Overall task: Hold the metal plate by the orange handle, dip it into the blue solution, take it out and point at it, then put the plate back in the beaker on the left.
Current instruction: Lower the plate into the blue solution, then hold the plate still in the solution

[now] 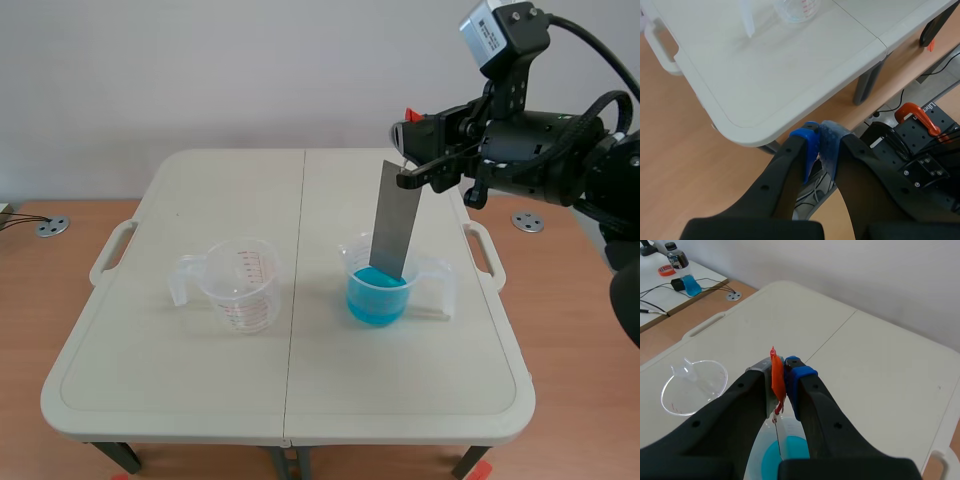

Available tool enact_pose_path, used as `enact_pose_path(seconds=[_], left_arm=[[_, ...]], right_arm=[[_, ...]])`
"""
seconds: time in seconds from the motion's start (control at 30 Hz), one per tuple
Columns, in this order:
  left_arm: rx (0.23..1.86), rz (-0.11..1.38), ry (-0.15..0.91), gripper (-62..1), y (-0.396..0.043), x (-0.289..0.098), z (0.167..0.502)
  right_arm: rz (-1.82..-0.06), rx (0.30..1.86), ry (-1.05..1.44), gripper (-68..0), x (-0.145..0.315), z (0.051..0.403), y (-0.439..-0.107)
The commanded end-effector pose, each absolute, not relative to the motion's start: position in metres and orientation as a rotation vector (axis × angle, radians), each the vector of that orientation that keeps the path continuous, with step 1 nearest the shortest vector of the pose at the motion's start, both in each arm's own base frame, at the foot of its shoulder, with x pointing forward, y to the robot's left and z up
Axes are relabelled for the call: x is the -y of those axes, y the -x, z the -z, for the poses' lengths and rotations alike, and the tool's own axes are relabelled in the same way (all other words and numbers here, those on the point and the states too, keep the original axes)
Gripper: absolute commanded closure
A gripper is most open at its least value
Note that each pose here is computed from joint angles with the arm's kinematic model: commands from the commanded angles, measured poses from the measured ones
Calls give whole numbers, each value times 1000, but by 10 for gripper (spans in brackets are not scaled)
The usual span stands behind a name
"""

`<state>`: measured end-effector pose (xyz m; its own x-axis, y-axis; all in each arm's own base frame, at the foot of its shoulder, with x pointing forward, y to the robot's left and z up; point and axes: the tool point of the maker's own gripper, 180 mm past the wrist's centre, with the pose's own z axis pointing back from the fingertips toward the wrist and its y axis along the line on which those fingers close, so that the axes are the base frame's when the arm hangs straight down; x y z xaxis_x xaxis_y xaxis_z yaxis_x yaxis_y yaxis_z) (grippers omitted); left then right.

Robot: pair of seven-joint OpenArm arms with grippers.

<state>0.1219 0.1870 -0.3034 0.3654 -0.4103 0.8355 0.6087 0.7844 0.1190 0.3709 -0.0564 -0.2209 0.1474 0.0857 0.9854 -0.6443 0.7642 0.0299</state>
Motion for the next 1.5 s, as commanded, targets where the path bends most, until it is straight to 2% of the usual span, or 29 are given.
enact_pose_path(seconds=[0.0, 0.8, 1.47], left_arm=[[1022, 659, 236, -19, -124, -184, 299], [995, 662, 234, -19, -122, -184, 303], [995, 662, 234, -19, -122, -184, 303]], right_arm=[[-562, 1371, -519, -13, 59, 210, -375], [-513, 1272, -512, -13, 60, 270, -376], [-514, 1263, -508, -13, 60, 273, -376]])
